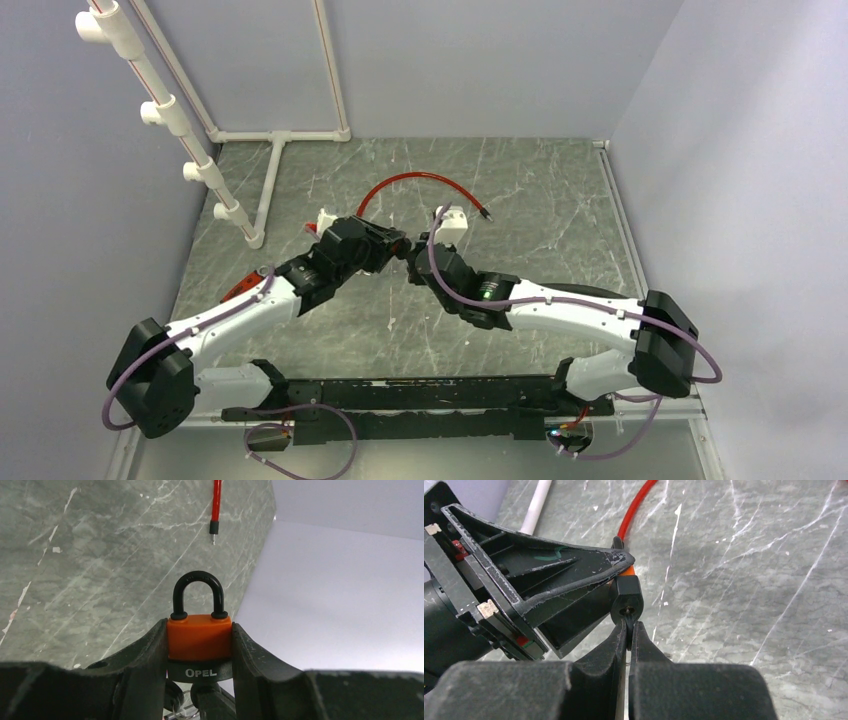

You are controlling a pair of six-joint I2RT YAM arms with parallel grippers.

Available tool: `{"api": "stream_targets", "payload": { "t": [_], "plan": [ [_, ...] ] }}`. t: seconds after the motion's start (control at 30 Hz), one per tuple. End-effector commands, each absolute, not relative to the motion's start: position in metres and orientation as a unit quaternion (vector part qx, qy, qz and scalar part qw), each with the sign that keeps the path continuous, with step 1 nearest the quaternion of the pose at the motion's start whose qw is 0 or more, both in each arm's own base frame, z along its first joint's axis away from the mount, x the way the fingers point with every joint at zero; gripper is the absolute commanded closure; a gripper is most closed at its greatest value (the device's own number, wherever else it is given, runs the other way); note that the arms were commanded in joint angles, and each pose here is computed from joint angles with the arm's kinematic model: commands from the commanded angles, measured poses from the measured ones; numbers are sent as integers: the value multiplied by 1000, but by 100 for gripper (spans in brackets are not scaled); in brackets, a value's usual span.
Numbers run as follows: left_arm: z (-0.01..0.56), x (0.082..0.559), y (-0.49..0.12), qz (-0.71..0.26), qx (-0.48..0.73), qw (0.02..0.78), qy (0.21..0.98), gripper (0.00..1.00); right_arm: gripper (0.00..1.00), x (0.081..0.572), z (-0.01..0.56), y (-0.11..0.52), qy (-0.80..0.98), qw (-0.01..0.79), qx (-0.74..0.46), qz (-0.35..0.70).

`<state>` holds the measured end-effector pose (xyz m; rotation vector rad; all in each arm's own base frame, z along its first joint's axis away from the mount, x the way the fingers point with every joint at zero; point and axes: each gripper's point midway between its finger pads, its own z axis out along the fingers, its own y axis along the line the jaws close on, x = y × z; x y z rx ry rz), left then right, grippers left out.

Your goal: Unlock with the key

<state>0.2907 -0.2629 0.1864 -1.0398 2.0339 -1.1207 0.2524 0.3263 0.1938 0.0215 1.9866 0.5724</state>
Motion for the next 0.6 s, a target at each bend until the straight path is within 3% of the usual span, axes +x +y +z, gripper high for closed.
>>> {"api": "stream_targets", "payload": {
  "t": [0.0,0.23,0.57],
  "plan": [
    [233,256,-297,-507,-336,243,755,100,100,284,242,313,766,589,113,233],
    [238,261,-302,-506,-336,243,757,100,100,282,226,323,786,578,112,188],
    [237,257,-325,-546,-276,237,755,100,100,281,227,325,781,550,97,280]
  ]
}}
